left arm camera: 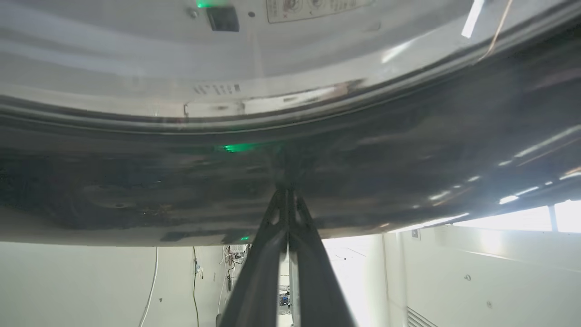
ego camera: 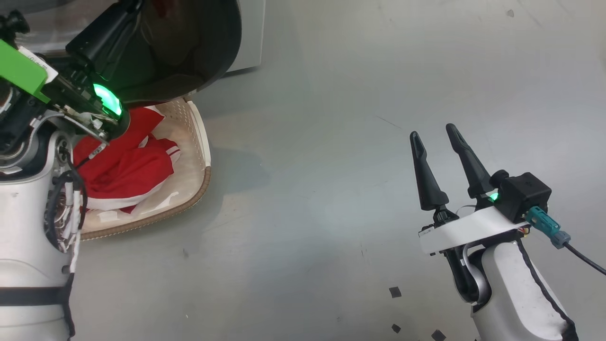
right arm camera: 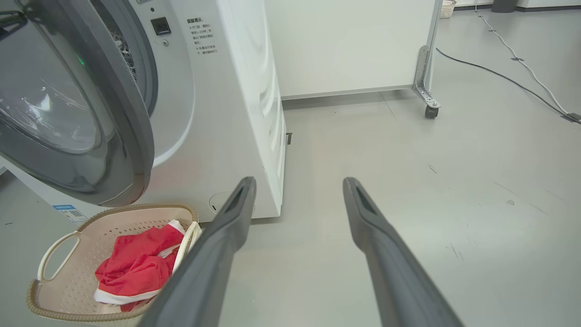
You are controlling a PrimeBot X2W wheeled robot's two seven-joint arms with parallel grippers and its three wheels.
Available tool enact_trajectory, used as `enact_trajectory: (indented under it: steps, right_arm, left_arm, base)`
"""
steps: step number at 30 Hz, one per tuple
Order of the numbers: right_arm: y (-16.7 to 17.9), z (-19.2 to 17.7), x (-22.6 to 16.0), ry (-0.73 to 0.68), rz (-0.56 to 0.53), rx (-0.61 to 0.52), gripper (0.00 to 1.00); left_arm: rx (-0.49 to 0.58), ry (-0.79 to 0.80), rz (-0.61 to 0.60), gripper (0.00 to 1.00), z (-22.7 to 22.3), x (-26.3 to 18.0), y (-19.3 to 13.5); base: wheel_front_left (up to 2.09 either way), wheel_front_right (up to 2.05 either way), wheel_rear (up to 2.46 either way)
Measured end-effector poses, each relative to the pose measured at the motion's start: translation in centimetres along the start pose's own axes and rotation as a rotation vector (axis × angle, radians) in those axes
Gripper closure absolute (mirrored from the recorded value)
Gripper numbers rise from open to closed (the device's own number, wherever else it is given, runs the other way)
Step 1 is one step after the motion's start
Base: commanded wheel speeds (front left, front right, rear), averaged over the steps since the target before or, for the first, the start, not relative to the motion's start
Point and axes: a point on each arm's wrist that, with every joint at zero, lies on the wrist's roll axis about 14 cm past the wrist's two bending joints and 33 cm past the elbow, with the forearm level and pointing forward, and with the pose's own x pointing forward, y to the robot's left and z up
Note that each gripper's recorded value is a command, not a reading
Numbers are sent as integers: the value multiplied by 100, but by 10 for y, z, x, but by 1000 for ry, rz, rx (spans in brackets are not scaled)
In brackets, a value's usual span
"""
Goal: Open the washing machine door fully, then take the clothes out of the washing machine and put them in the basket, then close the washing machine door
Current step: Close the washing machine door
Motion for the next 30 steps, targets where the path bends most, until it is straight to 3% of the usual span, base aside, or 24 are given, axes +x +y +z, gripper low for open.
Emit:
enact_trajectory:
  steps: [9, 21, 22, 24, 25, 26, 30]
  right_arm:
    - [7, 4, 4, -15, 22, 5, 0]
    - [24, 4, 4, -18, 67, 10, 0]
    - [25, 3, 4, -15, 69, 10, 0]
    - [28, 3, 3, -14, 79, 6, 0]
    - [30, 4, 2, -15, 84, 6, 0]
    - [31, 4, 1, -16, 87, 7, 0]
    - [37, 5, -2, -16, 102, 10, 0]
  left_arm:
    - [5, -49, -35, 100, 7, -15, -13]
    - [-78, -141, 22, 98, -4, -71, 8]
    - [-85, -152, 27, 76, -5, -77, 9]
    - [-96, -180, 31, 56, -7, -88, 11]
    - [-97, -193, 27, 19, -8, -93, 9]
    - [-95, -207, 20, 0, -8, -98, 6]
    - [-78, -265, 2, 0, -8, -121, -5]
  base:
    - [0, 0, 0]
    - [0, 0, 0]
    - [0, 0, 0]
    - [0, 0, 0]
    - [0, 0, 0]
    - [0, 0, 0]
    - [0, 0, 0]
